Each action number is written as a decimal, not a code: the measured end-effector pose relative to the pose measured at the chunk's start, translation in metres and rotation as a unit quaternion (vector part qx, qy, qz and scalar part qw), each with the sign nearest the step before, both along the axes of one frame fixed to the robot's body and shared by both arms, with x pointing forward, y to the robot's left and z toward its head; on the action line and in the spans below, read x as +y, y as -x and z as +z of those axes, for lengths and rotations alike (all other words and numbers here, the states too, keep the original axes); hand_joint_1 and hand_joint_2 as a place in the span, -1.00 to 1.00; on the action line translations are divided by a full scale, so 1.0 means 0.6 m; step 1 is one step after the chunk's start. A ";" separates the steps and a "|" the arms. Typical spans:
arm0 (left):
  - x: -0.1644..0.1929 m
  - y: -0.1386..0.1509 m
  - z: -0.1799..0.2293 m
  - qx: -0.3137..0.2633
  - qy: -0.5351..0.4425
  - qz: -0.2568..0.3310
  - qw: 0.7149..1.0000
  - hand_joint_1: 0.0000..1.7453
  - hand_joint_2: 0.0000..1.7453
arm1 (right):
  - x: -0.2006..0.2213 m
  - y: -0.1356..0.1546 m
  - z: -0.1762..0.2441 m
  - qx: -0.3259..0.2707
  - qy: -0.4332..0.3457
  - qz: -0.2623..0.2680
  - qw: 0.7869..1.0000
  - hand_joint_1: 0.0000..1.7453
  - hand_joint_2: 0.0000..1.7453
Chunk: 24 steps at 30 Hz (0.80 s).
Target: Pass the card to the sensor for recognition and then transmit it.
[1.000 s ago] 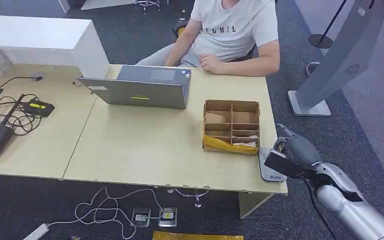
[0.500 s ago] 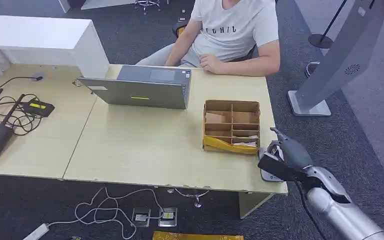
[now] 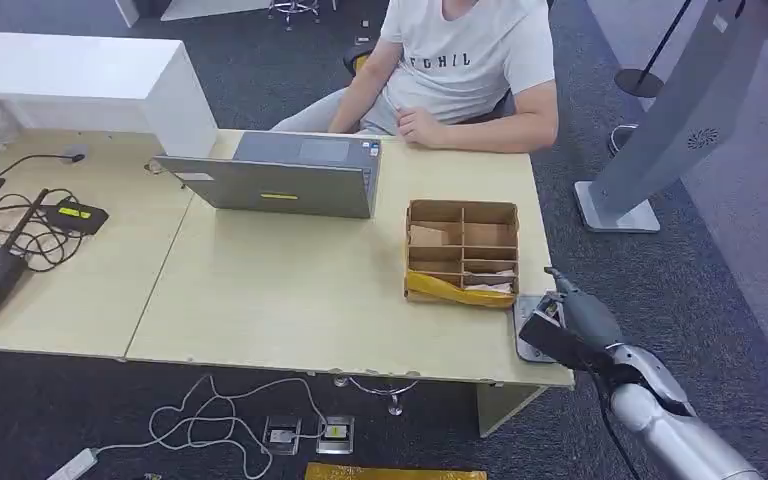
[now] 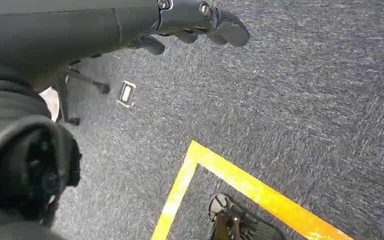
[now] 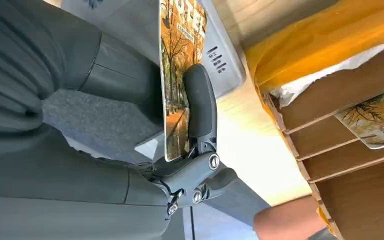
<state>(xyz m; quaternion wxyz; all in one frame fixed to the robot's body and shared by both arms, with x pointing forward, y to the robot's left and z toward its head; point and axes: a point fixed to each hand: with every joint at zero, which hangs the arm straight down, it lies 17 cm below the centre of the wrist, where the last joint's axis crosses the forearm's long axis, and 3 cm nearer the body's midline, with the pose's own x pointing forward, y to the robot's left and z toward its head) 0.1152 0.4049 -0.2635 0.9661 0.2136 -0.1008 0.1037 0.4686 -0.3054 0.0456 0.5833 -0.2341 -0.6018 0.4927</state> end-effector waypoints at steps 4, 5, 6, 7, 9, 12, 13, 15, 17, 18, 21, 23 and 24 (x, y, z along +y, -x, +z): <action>-0.003 -0.004 0.000 -0.007 0.005 -0.005 1.000 -1.00 -1.00 | -0.004 -0.004 0.001 -0.003 -0.003 -0.006 1.000 1.00 1.00; -0.003 -0.005 0.000 -0.007 0.005 -0.005 1.000 -1.00 -1.00 | -0.005 -0.005 0.003 -0.005 -0.004 -0.006 1.000 1.00 1.00; -0.002 -0.005 0.000 -0.008 0.005 -0.005 1.000 -1.00 -1.00 | -0.005 -0.007 0.004 -0.007 -0.004 -0.007 1.000 1.00 1.00; -0.002 -0.005 0.000 -0.008 0.005 -0.005 1.000 -1.00 -1.00 | -0.006 -0.009 0.005 -0.007 -0.003 -0.007 1.000 1.00 1.00; -0.002 -0.006 0.000 -0.008 0.005 -0.008 1.000 -1.00 -1.00 | -0.009 -0.014 0.011 -0.012 -0.004 -0.009 1.000 1.00 1.00; -0.003 -0.007 0.000 -0.007 0.005 -0.017 1.000 -1.00 -1.00 | -0.011 -0.025 0.029 -0.026 -0.011 -0.012 1.000 1.00 1.00; -0.003 -0.007 0.000 -0.007 0.005 -0.018 1.000 -1.00 -1.00 | -0.010 -0.033 0.041 -0.033 -0.012 -0.012 0.999 1.00 1.00; -0.003 -0.007 0.000 -0.007 0.006 -0.019 1.000 -1.00 -1.00 | -0.008 -0.056 0.083 -0.054 -0.016 -0.013 0.998 1.00 1.00; -0.003 -0.007 0.000 -0.008 0.006 -0.020 1.000 -1.00 -1.00 | -0.004 -0.090 0.152 -0.084 -0.017 -0.012 0.996 1.00 1.00; -0.002 -0.007 0.000 -0.007 0.006 -0.020 1.000 -1.00 -1.00 | -0.004 -0.108 0.195 -0.104 -0.015 -0.009 0.994 1.00 1.00; -0.002 -0.007 0.000 -0.007 0.007 -0.022 1.000 -1.00 -1.00 | -0.012 -0.144 0.305 -0.155 -0.003 -0.006 0.988 1.00 1.00; -0.003 -0.005 0.000 -0.006 0.007 -0.023 1.000 -1.00 -1.00 | -0.012 -0.157 0.356 -0.175 -0.001 -0.004 0.984 1.00 1.00; -0.003 -0.006 0.000 -0.006 0.006 -0.024 1.000 -1.00 -1.00 | -0.010 -0.161 0.391 -0.194 -0.003 -0.001 0.981 1.00 1.00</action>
